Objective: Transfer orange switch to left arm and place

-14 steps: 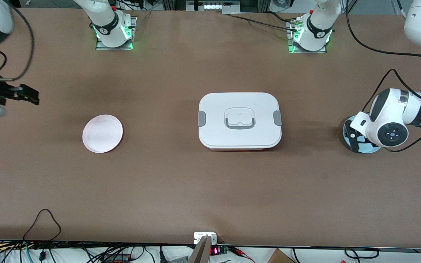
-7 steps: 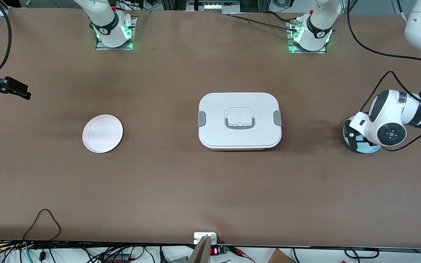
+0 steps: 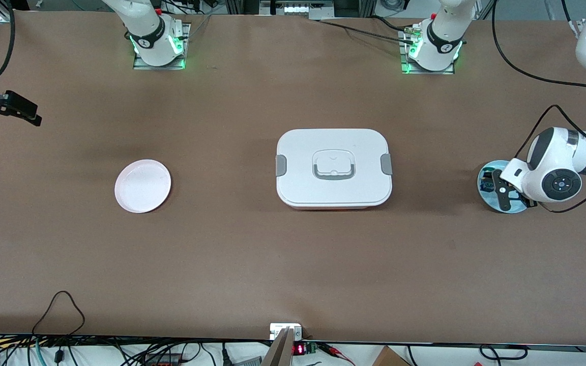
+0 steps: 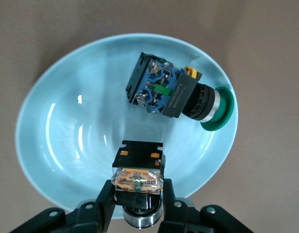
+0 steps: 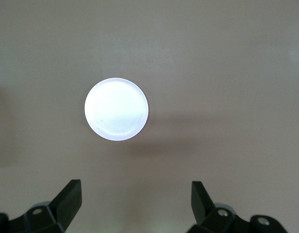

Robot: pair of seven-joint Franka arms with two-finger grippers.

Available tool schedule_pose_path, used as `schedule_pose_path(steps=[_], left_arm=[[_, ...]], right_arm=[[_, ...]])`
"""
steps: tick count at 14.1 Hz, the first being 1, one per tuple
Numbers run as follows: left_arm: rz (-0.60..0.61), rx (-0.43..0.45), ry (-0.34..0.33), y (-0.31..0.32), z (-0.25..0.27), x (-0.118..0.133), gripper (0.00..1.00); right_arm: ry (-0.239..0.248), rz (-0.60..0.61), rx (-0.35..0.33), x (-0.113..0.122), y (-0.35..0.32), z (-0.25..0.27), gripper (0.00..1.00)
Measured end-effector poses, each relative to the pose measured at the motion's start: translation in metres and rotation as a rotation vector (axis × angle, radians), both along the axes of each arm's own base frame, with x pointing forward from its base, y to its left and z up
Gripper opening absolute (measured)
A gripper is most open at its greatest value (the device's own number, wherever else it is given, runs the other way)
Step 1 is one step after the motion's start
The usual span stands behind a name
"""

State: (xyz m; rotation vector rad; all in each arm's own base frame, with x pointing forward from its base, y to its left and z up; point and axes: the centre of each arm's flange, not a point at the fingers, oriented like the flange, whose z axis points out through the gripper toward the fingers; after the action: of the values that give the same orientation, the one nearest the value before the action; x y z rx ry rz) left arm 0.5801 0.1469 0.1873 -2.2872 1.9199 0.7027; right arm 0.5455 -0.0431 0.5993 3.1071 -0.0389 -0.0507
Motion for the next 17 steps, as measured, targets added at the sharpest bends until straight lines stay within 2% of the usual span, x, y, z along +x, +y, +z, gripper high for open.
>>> schedule_pose_path(steps=[2, 6, 8, 9, 13, 17], left_arm=[[-0.011, -0.002, 0.004, -0.001, -0.006, -0.002, 0.43], [-0.031, 0.008, -0.015, -0.008, 0.007, 0.005, 0.76], [-0.031, 0.025, -0.016, -0.023, 0.037, 0.014, 0.96], [-0.012, 0.024, -0.007, -0.035, 0.06, 0.017, 1.0], [0.18, -0.017, 0.024, -0.072, 0.163, 0.027, 1.0], [0.48, -0.008, -0.01, -0.13, 0.237, 0.03, 1.0]], right_arm=[[0.0, 0.0, 0.0, 0.0, 0.0, 0.0, 1.0], [0.007, 0.002, 0.001, -0.001, 0.001, 0.0, 1.0], [0.003, 0.003, 0.001, -0.001, 0.002, 0.002, 1.0], [0.001, 0.004, 0.001, 0.0, 0.002, 0.004, 1.0], [-0.001, 0.005, 0.001, 0.0, 0.003, 0.005, 1.0], [-0.003, 0.005, 0.001, 0.0, 0.003, 0.006, 1.0]])
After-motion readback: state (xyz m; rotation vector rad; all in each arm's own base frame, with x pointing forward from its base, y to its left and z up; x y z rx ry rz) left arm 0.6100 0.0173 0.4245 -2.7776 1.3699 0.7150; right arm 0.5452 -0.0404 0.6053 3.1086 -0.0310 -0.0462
